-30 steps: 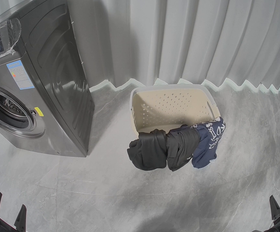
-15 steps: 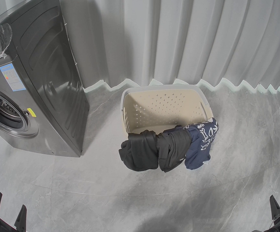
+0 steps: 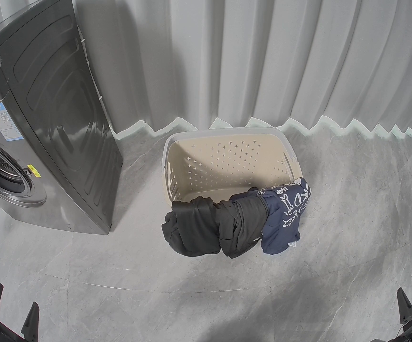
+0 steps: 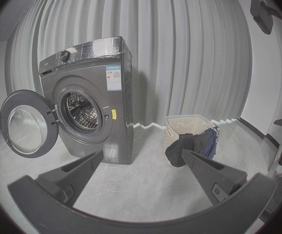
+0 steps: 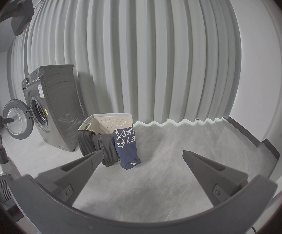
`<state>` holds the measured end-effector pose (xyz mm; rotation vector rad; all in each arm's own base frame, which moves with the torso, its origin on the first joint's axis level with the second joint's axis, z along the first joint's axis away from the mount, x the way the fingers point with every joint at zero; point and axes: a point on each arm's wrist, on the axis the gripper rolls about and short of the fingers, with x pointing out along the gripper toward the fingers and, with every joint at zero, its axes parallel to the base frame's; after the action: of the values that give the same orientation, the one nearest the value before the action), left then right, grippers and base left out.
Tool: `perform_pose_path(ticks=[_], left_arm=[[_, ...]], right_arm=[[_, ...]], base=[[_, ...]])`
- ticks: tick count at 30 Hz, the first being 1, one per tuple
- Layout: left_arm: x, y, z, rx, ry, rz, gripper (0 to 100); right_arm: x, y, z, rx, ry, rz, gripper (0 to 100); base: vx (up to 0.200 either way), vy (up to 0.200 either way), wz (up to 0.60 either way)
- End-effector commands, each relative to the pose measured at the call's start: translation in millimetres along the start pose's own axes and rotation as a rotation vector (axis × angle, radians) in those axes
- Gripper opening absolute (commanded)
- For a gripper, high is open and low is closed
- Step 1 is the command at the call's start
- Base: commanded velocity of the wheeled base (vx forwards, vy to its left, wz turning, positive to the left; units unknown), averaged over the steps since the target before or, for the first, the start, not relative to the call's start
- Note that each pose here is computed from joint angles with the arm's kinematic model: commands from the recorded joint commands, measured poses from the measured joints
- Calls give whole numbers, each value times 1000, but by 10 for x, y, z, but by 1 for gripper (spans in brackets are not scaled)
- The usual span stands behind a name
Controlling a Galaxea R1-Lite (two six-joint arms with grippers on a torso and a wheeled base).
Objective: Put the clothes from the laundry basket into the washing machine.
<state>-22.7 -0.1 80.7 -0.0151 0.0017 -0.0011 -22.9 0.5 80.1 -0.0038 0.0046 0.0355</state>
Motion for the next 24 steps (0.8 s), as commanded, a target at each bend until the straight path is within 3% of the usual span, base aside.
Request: perform_pose_path(ticks=[1, 3, 15, 24], left_arm=[[-2, 1, -49, 0, -2, 1, 100], [-2, 1, -49, 0, -2, 1, 100], [-2, 1, -49, 0, -2, 1, 100], [-2, 0, -49, 1, -2, 0, 100]], right_arm=[[0, 0, -48, -1, 0, 1, 100], [0, 0, -48, -1, 0, 1, 100], [0, 0, -48, -1, 0, 1, 100], [-1, 0, -44, -1, -2, 1, 100]], base=[[0, 0, 0], [0, 0, 0], [0, -200, 0], [0, 0, 0]])
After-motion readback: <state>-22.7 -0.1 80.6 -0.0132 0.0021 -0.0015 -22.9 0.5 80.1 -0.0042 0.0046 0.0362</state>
